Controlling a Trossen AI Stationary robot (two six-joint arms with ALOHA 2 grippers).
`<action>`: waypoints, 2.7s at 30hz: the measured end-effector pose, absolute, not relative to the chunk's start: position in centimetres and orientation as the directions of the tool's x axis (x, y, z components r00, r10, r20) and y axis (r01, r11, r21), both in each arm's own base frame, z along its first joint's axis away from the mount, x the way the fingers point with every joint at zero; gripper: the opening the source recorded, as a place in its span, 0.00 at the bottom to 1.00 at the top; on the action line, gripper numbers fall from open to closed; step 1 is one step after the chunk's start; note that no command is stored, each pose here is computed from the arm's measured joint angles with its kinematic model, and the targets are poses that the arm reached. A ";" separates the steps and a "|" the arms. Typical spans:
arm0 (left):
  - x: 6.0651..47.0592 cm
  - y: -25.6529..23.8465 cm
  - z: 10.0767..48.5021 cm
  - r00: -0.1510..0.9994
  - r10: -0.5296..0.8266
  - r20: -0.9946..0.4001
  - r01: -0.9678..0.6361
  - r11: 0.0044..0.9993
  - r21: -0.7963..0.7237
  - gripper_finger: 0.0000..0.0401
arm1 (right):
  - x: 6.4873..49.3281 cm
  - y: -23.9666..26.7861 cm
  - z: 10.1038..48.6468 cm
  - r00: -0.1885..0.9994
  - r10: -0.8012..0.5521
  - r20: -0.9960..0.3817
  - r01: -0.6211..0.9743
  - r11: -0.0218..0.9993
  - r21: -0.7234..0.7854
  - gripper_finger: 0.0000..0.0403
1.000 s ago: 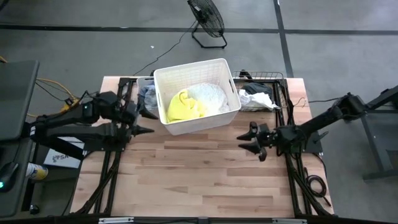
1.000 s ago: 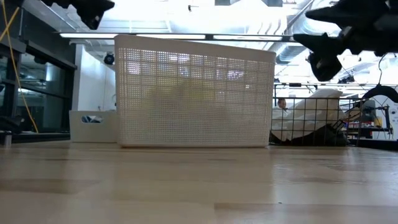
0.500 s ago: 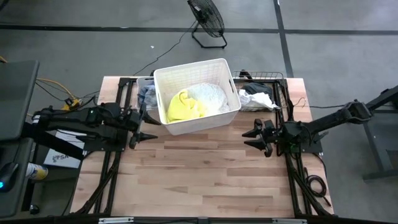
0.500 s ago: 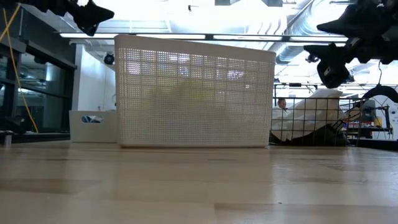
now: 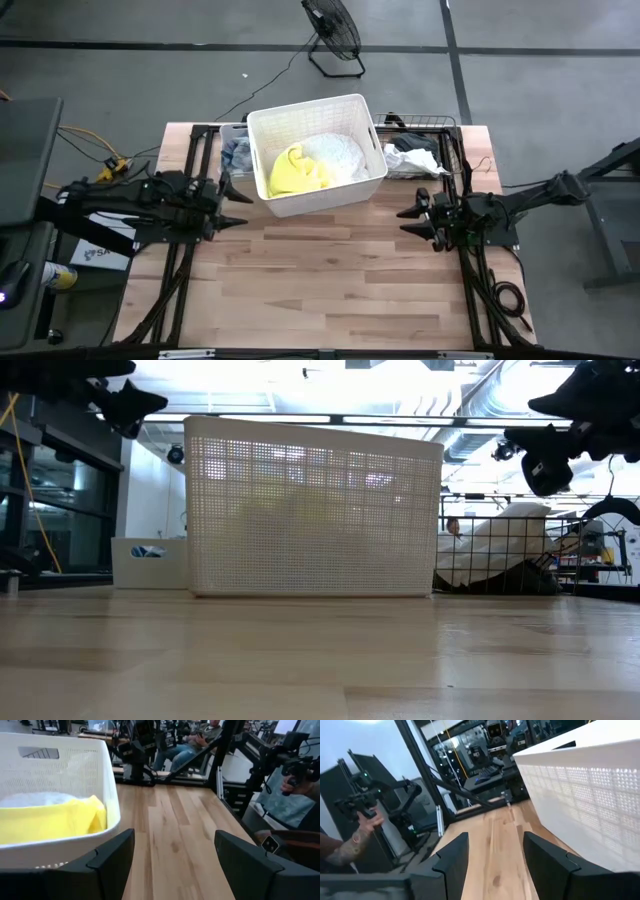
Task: Pick & Place Cloths
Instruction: Return to Home Position
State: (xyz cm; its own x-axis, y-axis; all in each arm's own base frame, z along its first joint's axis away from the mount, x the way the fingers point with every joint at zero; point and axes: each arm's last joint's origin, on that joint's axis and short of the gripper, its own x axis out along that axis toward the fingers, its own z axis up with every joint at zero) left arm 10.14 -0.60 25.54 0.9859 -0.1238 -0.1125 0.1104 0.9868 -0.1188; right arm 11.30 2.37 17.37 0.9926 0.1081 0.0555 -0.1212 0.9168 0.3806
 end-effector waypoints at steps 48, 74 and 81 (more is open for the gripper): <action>10.8 -0.8 18.0 0.985 -0.171 0.032 0.172 0.983 -0.060 0.68 | 9.7 0.8 16.8 0.989 0.146 0.030 -0.144 0.886 0.441 0.45; 10.0 -0.4 16.7 0.998 -0.050 -0.037 0.048 0.997 -0.054 0.68 | 9.8 0.6 16.8 0.995 0.092 0.033 -0.098 0.931 0.352 0.45; 10.0 -0.4 16.6 0.998 -0.043 -0.041 0.040 0.998 -0.054 0.68 | 9.8 0.6 16.8 0.995 0.097 0.032 -0.103 0.958 0.268 0.45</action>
State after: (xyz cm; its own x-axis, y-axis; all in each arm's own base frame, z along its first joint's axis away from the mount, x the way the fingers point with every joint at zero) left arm 9.98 -0.36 16.64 0.9982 -0.0427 -0.0410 0.0404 0.9977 -0.0543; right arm 9.76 0.60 16.81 0.9947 0.0975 0.0322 -0.1025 0.9580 0.2677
